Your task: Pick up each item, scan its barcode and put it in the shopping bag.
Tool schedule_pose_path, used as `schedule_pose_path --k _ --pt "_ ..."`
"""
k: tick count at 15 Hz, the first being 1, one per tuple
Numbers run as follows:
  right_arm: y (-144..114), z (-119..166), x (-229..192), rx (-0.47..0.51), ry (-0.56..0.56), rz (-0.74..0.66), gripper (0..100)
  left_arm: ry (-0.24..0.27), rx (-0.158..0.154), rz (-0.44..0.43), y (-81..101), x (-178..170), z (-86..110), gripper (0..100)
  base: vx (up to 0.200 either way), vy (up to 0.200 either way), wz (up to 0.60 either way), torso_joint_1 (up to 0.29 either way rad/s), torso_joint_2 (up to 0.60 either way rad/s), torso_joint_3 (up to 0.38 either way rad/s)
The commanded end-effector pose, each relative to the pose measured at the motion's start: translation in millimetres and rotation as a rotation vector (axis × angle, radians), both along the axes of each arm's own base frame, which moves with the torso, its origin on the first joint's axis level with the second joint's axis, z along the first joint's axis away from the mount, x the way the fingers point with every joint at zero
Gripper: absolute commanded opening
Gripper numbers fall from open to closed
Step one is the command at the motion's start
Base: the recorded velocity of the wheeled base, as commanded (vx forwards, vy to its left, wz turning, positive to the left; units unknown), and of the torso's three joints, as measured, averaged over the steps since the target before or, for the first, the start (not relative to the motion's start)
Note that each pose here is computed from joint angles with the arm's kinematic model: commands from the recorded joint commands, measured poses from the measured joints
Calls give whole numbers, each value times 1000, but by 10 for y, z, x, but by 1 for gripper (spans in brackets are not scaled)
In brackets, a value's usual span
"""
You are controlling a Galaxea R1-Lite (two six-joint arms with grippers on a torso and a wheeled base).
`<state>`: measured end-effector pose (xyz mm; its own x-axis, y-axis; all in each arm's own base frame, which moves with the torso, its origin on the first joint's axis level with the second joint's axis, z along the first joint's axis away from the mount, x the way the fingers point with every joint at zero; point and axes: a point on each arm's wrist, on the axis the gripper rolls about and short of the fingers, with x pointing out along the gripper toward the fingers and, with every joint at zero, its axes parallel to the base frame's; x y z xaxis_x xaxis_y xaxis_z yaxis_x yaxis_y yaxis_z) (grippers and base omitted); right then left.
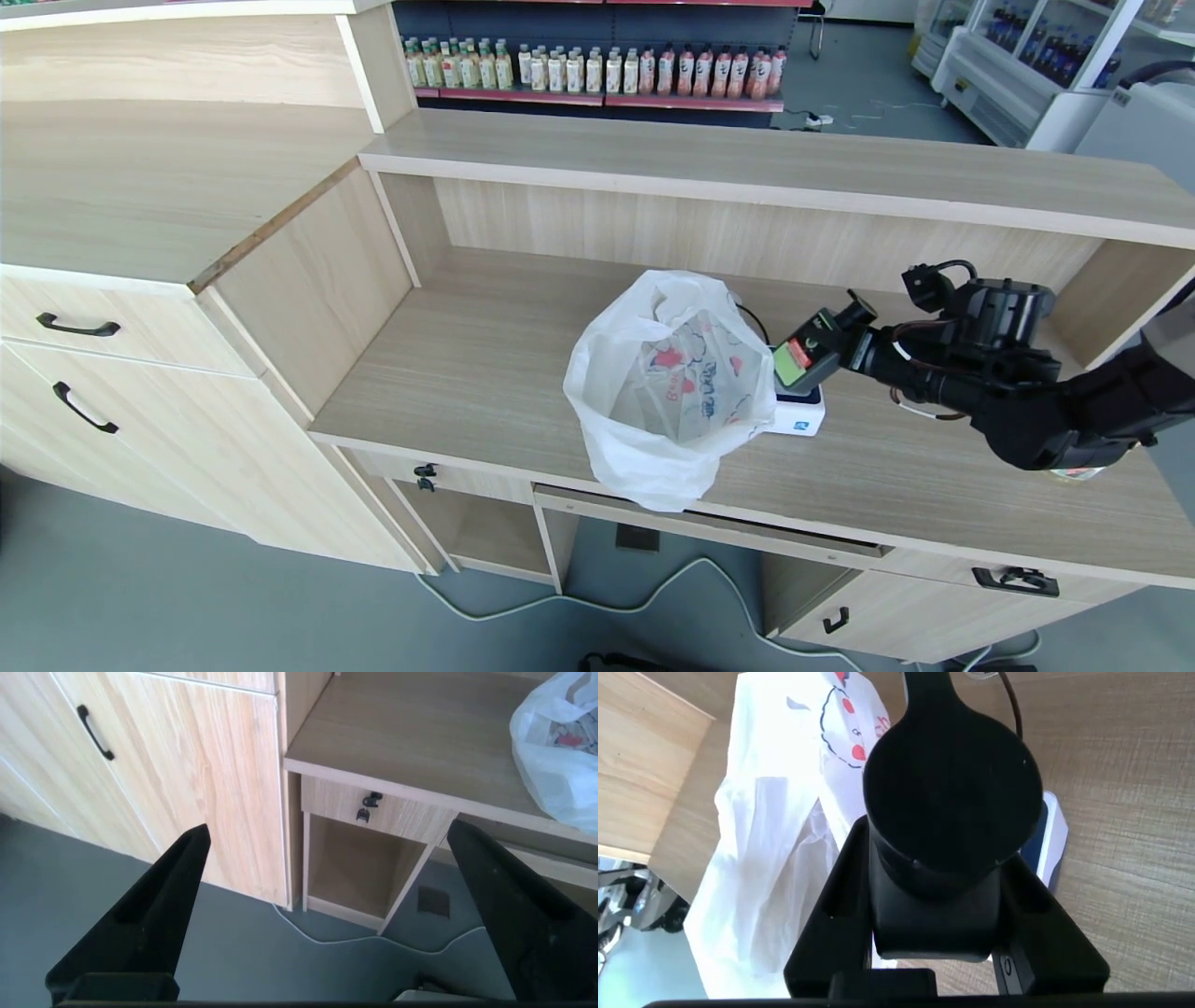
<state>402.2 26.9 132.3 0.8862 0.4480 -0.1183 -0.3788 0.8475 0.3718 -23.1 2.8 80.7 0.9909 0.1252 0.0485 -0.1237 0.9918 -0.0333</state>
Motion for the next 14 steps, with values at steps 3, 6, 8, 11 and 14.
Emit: schedule_pose_path --k 3,6,8,11,14 --pt "-139 379 -682 -151 -54 -47 0 -2 0 0 0 -1 2 100 0 0 0 0 0 0" --pt "-742 707 -1733 -527 -192 -274 0 -2 0 0 0 -1 2 100 0 0 0 0 0 0" --pt "-924 827 -2059 -662 -175 -369 0 -2 0 0 0 -1 2 100 0 0 0 0 0 0" --pt "-1157 941 -2516 -925 -170 -549 0 -2 0 -1 0 -1 2 100 0 0 0 0 0 0" --pt "-1228 984 -2683 -1006 -169 -656 0 -2 0 0 0 -1 2 100 0 0 0 0 0 0"
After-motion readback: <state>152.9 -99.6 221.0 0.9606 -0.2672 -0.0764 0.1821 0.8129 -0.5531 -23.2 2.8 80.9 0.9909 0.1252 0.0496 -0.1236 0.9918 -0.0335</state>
